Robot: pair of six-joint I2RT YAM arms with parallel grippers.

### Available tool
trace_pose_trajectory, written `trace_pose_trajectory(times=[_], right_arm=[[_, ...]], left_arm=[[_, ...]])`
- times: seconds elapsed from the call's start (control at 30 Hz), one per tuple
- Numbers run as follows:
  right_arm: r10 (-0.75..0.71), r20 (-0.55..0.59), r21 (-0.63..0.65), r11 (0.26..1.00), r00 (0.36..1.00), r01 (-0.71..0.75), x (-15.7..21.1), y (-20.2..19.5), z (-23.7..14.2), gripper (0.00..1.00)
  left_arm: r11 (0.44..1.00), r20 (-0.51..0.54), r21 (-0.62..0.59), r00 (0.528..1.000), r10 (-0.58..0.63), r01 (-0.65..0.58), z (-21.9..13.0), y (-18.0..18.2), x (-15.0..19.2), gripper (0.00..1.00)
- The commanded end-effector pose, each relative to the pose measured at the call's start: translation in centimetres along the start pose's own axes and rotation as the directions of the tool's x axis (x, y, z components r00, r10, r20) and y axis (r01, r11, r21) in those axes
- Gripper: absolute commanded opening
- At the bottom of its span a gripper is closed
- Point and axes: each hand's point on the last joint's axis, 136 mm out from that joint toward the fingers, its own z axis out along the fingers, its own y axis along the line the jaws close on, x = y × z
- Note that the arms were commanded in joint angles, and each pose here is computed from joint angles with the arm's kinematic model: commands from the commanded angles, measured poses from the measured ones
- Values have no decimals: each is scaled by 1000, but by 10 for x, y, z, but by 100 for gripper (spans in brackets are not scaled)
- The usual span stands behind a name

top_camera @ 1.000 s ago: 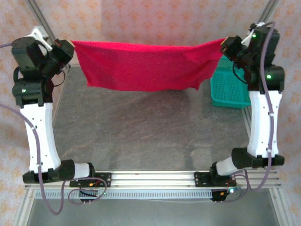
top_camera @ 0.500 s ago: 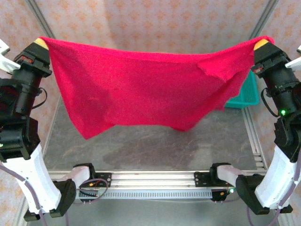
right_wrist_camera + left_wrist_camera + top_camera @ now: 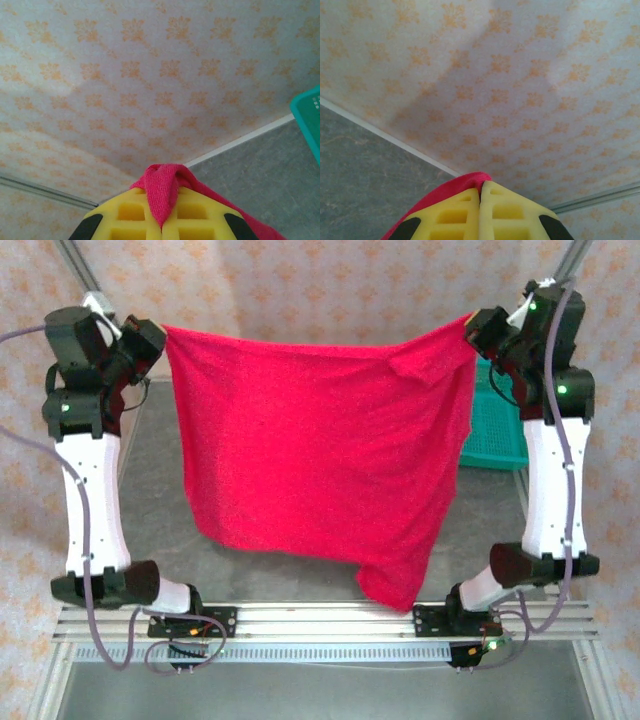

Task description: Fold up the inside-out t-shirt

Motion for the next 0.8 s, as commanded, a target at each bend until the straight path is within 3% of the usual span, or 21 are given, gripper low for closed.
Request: trace_pose_trajectory(times=[0.0,0.23,0.4,0.5,0.63,0.77], right_arm=[[-10,141,-122,992,990,28,-43,40,-32,0],[-32,176,-159,985,984,60,-57,56,-40,0],[-47,118,-161,985,992,65,-40,51,-40,0],[-22,6,-153,988,1000,23,-1,31,-28,0],[61,-114,-137,988,992,-76,78,-16,-23,0],[141,-271,-59,985,952,-163,174,-74,-18,0]], left_arm=[[990,79,137,997,11,-21,-15,-48,-28,0],[985,91,166,995,32,-47,-18,-63,-36,0],[980,107,162,990,95,-112,-37,-62,-26,0],[989,25,91,993,115,-117,-35,-23,15,0],[989,-148,-97,984,96,-111,-35,75,107,0],[944,-299,-319,954,-10,-90,-55,177,199,0]])
